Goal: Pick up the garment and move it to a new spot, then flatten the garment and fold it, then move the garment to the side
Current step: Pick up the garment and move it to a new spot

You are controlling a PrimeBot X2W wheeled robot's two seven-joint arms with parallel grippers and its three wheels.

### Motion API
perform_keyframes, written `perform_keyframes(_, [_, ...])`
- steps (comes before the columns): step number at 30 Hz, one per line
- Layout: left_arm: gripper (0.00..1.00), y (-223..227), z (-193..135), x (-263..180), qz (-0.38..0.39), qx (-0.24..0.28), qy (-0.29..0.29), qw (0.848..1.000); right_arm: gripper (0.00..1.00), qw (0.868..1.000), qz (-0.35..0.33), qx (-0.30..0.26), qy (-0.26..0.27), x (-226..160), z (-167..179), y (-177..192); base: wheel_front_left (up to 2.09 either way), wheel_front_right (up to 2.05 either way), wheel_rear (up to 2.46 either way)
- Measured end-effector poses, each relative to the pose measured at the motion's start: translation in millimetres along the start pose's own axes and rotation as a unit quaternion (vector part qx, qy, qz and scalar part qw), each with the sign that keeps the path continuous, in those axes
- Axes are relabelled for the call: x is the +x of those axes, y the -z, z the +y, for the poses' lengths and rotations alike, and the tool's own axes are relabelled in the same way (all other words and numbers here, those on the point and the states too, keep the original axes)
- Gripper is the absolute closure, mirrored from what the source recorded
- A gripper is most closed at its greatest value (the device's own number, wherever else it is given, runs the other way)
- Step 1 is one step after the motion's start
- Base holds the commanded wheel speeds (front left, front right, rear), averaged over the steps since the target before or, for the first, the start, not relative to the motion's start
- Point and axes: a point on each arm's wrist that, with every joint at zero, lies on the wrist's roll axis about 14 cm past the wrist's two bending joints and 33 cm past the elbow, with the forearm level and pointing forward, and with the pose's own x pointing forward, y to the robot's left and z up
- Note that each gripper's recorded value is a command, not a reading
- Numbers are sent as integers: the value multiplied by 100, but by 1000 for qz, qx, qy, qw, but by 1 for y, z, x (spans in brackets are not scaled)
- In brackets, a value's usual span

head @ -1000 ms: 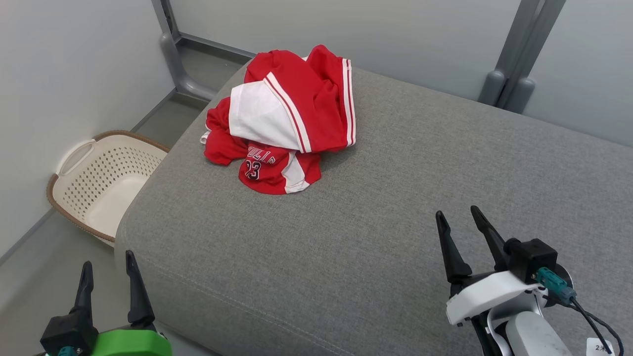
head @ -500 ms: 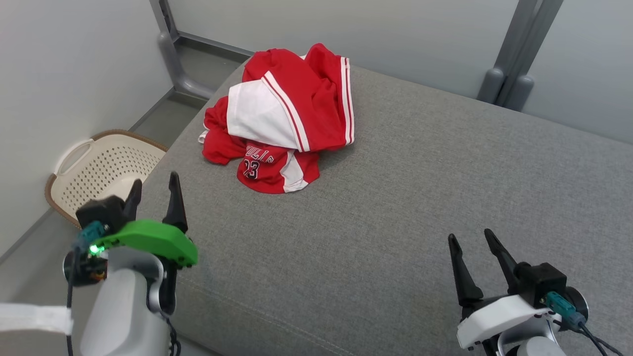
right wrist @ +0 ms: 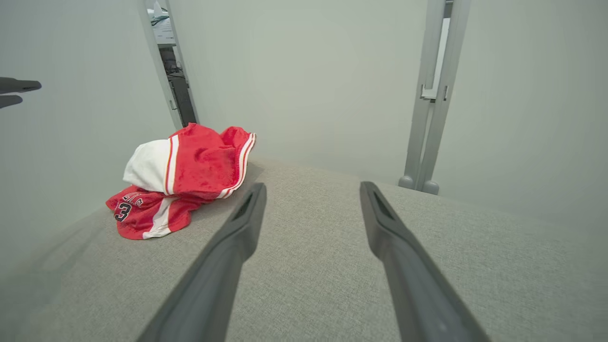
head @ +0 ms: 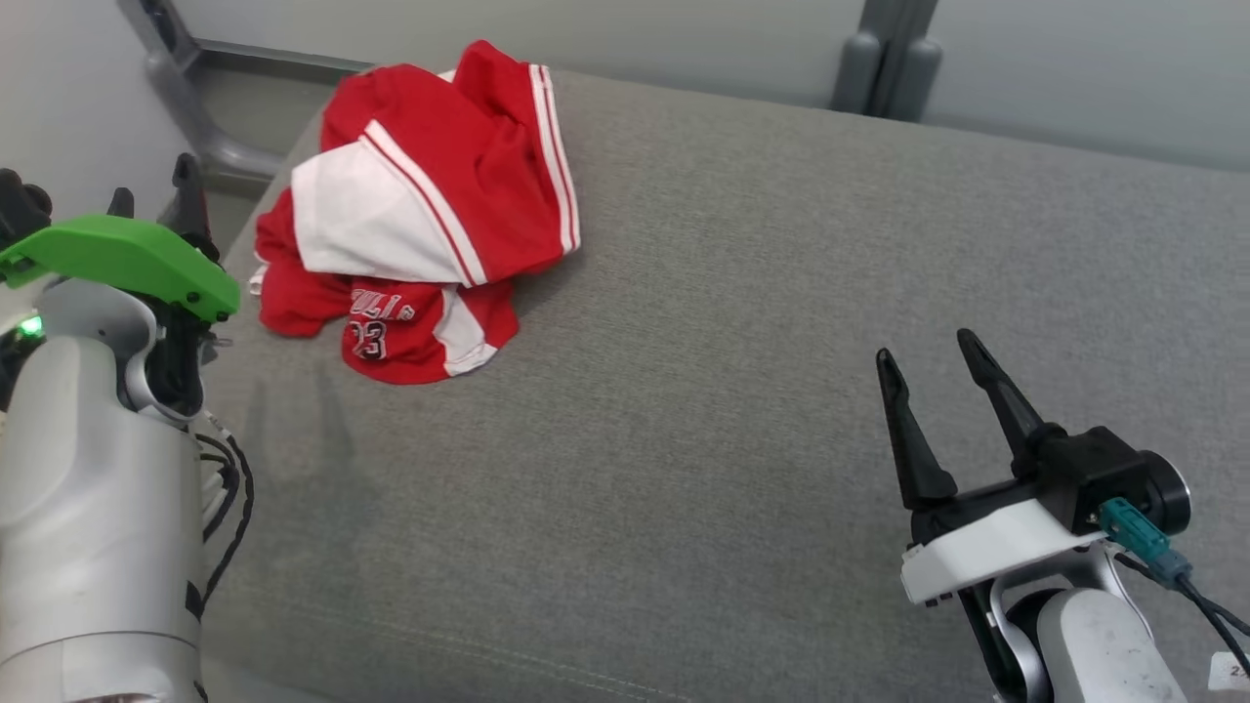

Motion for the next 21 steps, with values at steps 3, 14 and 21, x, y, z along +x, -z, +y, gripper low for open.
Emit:
perform_keyframes(3, [0, 21, -15, 23, 42, 5, 9, 999, 0, 999, 6, 1, 37, -9, -26, 6, 0, 0, 0])
perform_keyframes(14, [0, 145, -57, 87, 210, 60, -4, 976, 0, 984, 66, 13, 164, -62, -106, 50, 0, 0, 0])
perform_keyframes(21, [56, 200, -63, 100, 265, 147, -23, 953, 0, 972, 98, 22, 214, -91, -129, 72, 0, 0, 0])
